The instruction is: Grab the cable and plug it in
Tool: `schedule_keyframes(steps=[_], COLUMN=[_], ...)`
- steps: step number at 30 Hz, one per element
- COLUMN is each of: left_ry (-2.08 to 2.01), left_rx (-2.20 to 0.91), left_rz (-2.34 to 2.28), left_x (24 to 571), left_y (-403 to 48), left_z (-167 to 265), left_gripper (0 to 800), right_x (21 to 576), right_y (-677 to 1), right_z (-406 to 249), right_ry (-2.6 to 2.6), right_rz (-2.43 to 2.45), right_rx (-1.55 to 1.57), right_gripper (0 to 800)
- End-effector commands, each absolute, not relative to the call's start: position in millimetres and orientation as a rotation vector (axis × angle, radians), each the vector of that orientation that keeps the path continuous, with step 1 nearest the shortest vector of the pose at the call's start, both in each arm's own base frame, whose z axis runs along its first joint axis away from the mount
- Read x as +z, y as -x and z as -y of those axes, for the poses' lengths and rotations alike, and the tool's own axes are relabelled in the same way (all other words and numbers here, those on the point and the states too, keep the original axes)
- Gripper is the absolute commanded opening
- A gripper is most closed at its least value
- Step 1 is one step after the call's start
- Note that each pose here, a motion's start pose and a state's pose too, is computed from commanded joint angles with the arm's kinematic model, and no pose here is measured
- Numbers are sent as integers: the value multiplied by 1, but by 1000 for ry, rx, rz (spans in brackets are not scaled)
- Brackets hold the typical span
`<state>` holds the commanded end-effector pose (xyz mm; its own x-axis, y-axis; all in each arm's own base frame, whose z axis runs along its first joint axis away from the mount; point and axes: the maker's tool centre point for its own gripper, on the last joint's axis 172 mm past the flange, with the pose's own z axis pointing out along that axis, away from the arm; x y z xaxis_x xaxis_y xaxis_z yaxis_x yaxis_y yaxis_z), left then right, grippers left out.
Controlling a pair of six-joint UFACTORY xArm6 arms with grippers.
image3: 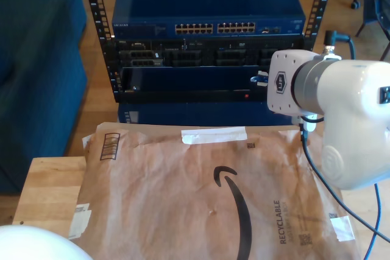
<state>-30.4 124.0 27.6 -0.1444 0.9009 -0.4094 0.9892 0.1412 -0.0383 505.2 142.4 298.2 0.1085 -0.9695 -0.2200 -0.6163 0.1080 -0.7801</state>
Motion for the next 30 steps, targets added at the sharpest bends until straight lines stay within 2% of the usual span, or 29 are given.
schedule_keyframes(steps=[2, 5, 11, 18, 30], left_ry=[-1836, -1836, -1835, -1836, -1835], left_rx=[-436, -436, -437, -436, -437], left_rz=[-2134, -2134, -2133, -2134, -2133], left_x=[28, 28, 28, 28, 28], left_y=[30, 30, 30, 30, 30], left_z=[-124, -124, -124, -124, -124], left_gripper=[800, 800, 800, 800, 800], right_x=[302, 279, 296, 281, 314], right_y=[-511, -521, -554, -547, -537], right_z=[-144, -146, -148, -149, -147], right_ry=[1564, 1588, 1585, 1644, 1486], right_rz=[-1562, -1566, -1449, -1504, -1310], right_rx=[-585, -584, -685, -641, -776], right_gripper=[0, 0, 0, 0, 0])
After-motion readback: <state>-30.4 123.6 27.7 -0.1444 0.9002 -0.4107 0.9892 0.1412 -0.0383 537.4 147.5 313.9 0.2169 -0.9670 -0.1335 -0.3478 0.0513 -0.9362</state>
